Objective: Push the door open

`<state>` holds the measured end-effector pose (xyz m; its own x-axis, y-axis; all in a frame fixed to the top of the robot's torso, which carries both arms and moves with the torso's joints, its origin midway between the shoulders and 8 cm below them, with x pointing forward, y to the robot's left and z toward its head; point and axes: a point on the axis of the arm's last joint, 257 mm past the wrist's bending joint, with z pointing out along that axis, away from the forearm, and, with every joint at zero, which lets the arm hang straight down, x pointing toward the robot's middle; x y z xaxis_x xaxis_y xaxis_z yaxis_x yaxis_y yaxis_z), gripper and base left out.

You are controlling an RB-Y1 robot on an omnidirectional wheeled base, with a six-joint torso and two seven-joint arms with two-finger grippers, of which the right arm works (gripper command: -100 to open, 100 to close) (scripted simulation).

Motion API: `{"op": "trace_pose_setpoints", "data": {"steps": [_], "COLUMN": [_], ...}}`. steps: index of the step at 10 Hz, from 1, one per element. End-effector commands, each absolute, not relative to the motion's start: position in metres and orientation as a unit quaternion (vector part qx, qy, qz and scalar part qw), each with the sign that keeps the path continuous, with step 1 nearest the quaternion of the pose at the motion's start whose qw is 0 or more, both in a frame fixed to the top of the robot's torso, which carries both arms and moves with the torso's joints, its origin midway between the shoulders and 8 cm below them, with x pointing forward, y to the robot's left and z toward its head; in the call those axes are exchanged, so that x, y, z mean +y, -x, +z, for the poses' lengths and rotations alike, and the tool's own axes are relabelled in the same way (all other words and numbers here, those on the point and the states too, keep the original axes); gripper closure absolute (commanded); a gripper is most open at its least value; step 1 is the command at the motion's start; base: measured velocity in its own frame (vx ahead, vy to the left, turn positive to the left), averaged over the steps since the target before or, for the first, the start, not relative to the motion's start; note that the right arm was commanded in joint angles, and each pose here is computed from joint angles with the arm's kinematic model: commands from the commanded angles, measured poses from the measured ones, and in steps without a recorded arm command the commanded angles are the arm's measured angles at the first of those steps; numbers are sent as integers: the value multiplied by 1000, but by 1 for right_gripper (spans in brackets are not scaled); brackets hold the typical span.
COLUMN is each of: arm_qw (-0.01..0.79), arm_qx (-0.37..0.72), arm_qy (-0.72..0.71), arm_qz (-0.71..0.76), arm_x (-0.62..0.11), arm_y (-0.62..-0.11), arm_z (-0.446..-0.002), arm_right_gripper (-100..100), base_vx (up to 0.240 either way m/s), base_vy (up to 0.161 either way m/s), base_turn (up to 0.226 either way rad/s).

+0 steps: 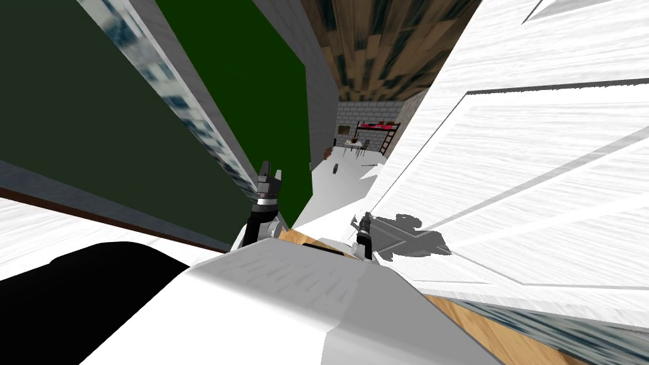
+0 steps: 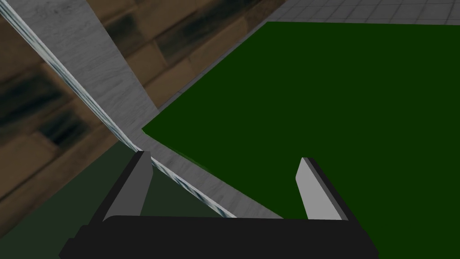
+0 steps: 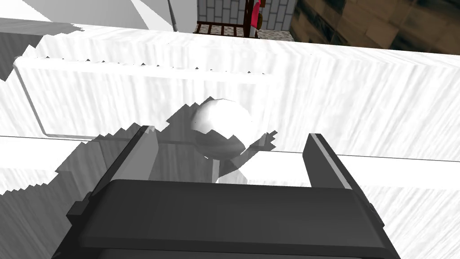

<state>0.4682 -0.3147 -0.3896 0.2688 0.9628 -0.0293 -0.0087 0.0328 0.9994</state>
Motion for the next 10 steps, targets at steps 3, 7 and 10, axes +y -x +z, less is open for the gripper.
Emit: {"op": "trace_pose_setpoints", "data": {"steps": [3,7,10], "arm_qw": [573,573,581], "arm_qx": [430,430,426], "arm_qy": [-554,-554,-558], "arm_qz": [424,424,412], "arm_x": [-312,-312,-330], "arm_y": [-467,-467,-464], "arm_z": [-390,-390,-391], "arm_right_gripper": [100,100,100], "base_vx": [68,-10,88], "base_vy": [-14,2,10], "base_turn": [7,2,-21]}}
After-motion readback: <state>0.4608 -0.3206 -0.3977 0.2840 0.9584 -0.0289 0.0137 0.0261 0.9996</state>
